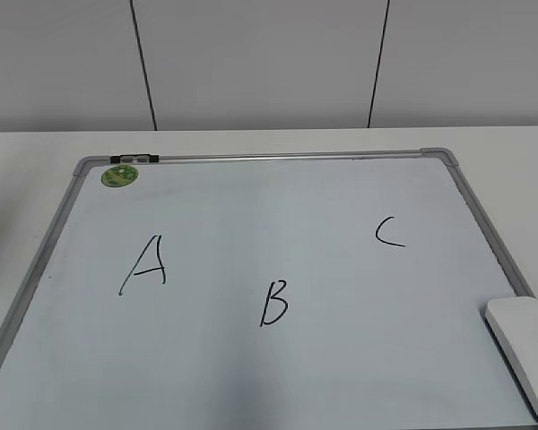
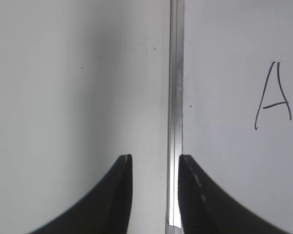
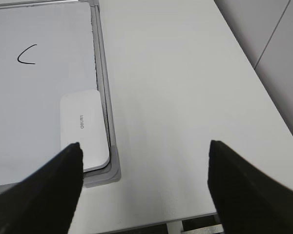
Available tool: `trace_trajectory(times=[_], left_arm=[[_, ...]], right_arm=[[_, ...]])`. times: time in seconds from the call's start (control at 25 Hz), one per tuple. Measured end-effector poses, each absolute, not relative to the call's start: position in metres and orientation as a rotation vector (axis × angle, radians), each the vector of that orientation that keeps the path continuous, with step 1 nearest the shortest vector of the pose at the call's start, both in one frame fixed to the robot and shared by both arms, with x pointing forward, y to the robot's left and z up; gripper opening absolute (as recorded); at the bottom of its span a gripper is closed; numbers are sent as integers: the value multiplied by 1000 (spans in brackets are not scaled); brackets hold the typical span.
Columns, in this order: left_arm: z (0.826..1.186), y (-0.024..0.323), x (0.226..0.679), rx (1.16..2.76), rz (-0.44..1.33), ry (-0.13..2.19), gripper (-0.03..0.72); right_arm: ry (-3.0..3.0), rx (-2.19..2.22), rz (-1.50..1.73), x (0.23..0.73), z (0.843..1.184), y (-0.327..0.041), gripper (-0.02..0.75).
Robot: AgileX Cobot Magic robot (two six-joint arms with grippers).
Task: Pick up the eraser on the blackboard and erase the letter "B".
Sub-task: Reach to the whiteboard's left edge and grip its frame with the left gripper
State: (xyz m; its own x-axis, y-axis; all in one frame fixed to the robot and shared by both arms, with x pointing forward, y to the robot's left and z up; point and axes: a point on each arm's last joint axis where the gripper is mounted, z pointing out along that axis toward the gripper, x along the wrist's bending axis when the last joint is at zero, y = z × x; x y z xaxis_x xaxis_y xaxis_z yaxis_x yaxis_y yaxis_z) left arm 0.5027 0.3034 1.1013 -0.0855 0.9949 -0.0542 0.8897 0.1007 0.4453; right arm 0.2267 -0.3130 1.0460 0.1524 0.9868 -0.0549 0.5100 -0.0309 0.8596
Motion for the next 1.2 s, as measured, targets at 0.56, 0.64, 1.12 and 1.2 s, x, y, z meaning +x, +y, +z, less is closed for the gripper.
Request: trace_trajectory(times=[0.56,0.64,1.12,1.2], left_arm=[[1063,288,583,1960,309,2070,241],[1058,288,592,1969,302,2080,241],[1002,288,624,2049,192,2151,241],[989,287,628,2062,166,2158,241]], right_arm=[[1462,1651,773,227,1046,-313,590],[1462,1651,773,227,1046,-313,590],[1462,1651,773,227,1046,-313,590],[1462,1651,773,227,1046,-313,590]])
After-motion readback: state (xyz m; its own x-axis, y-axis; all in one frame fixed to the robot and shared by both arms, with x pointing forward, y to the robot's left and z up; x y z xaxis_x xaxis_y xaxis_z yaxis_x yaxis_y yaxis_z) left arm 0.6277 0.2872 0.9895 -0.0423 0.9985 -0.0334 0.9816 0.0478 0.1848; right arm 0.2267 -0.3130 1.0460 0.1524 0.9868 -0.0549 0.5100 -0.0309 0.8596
